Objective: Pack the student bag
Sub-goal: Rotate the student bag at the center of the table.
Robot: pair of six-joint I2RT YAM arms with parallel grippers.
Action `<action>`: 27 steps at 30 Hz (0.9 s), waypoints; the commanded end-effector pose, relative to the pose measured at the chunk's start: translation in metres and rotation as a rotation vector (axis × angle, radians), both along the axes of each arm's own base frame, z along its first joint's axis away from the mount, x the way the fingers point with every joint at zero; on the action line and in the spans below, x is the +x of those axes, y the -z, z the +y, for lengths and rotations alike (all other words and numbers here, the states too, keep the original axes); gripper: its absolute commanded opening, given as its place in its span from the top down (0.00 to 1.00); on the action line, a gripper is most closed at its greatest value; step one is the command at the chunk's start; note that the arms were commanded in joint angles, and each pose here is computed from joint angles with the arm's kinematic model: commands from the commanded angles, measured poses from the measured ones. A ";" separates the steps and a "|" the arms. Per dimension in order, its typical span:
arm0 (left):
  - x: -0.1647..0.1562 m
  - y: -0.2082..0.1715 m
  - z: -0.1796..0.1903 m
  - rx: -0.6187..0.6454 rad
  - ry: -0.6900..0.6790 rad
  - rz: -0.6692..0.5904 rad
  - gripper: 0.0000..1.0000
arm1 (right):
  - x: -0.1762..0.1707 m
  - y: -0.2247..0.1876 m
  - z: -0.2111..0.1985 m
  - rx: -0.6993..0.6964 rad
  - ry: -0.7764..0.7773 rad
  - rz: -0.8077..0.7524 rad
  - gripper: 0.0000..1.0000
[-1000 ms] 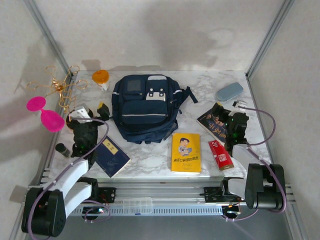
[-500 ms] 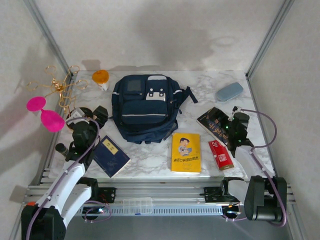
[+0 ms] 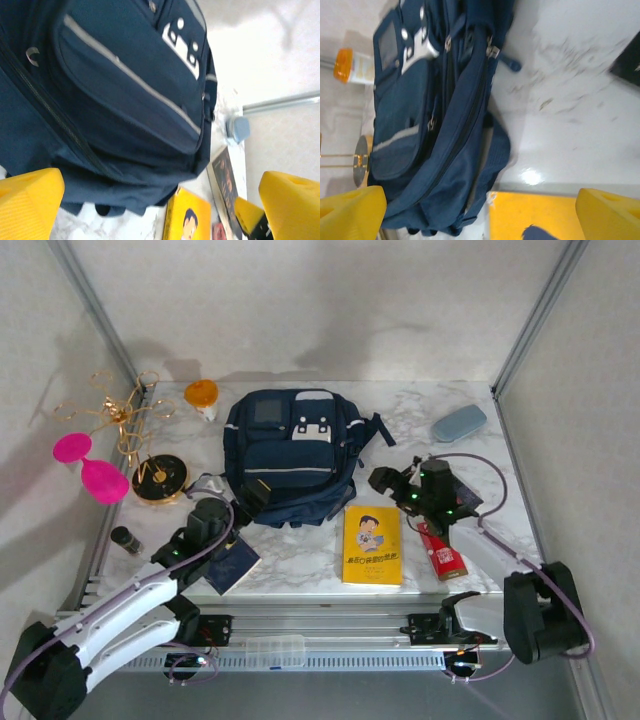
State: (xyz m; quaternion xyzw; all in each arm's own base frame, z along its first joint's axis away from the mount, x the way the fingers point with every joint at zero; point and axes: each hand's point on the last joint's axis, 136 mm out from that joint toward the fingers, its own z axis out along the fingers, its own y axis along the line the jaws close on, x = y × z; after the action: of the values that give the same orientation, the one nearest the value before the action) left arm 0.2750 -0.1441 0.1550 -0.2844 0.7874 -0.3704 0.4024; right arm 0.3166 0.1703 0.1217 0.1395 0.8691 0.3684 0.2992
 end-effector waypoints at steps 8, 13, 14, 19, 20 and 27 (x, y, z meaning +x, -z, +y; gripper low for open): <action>0.000 0.023 -0.032 -0.015 0.012 0.059 0.01 | 0.040 0.002 0.071 0.053 -0.058 0.021 0.18; 0.002 0.043 -0.037 0.016 0.013 0.103 0.01 | 0.059 0.020 0.085 0.059 -0.053 0.050 0.28; 0.002 0.048 -0.036 0.029 0.006 0.112 0.01 | 0.062 0.021 0.088 0.057 -0.052 0.050 0.30; 0.007 0.061 -0.035 0.063 -0.003 0.113 0.01 | 0.079 0.035 0.095 0.033 -0.051 0.060 0.46; 0.008 0.065 -0.036 0.072 0.001 0.124 0.01 | 0.080 0.037 0.096 0.032 -0.056 0.065 0.50; 0.028 0.066 -0.035 0.152 -0.023 0.106 0.01 | 0.083 0.009 0.104 0.063 -0.112 -0.014 0.95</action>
State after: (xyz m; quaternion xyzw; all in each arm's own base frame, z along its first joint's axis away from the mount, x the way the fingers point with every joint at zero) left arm 0.2861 -0.1820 0.0735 -0.2822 0.8425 -0.2985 0.3484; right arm 0.3891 0.2613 0.0739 0.1341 0.8837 0.3786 0.2404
